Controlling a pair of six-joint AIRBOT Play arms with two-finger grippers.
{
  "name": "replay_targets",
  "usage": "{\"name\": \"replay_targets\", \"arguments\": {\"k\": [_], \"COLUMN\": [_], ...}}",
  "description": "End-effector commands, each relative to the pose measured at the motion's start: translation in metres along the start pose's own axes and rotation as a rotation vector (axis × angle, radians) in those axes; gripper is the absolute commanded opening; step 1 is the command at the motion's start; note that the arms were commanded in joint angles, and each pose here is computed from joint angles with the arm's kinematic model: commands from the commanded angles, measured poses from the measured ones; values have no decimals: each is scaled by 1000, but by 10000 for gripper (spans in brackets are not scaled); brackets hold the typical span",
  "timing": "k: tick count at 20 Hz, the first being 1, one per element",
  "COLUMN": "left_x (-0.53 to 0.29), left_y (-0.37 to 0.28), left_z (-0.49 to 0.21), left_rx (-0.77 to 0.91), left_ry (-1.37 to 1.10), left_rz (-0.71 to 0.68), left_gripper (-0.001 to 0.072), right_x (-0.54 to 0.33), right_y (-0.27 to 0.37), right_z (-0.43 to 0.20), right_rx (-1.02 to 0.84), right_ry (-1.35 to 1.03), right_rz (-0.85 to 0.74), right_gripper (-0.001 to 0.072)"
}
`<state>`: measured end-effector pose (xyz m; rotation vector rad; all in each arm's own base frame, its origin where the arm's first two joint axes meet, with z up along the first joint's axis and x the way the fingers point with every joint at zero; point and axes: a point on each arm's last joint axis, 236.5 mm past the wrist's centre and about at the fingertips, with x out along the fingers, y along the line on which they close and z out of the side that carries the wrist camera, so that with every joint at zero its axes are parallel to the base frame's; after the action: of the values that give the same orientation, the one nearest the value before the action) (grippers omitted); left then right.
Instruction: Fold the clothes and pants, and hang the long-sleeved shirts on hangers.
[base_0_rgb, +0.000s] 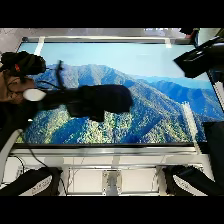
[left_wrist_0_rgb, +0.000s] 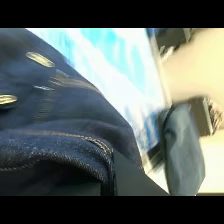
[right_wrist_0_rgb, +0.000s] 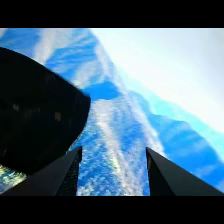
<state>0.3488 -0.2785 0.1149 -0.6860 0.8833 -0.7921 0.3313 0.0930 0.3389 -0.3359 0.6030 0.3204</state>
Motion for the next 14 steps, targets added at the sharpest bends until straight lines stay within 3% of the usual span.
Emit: {"name": "replay_targets", "arguments": {"k": [1, 2, 3, 4, 5, 7, 9, 10, 12, 14], "left_x": [49, 52, 54, 53, 48, 24, -20, -45, -92, -122], "left_y": [26, 38, 45, 49, 52, 59, 73, 86, 121, 156], "left_z": [-39, -43, -46, -45, -37, -12, 7, 8, -9, -37], "left_rx": [-36, -51, -62, -60, -61, -81, -96, -89, -122, -210], "left_ry": [92, 110, 129, 128, 108, 58, 40, 60, 144, 207], "left_rz": [88, 113, 120, 125, 128, 131, 147, 182, 298, 411], "left_gripper": [43, 45, 193, 500, 613, 613, 611, 604, 505, 497], "right_x": [-6, 0, 8, 20, 34, 60, 88, 101, 131, 155], "right_y": [-29, -29, -29, -32, -40, -60, -55, -45, -15, 20], "right_z": [-7, -10, -15, -26, -43, -94, -152, -175, -210, -233], "right_rx": [-3, -5, -6, 2, 30, 155, 283, 346, 470, 580], "right_ry": [32, 46, 72, 114, 172, 311, 444, 481, 488, 475], "right_rz": [-122, -120, -120, -122, -137, -167, -88, -24, 109, 207], "right_gripper": [433, 433, 433, 433, 433, 433, 434, 434, 434, 444]}}
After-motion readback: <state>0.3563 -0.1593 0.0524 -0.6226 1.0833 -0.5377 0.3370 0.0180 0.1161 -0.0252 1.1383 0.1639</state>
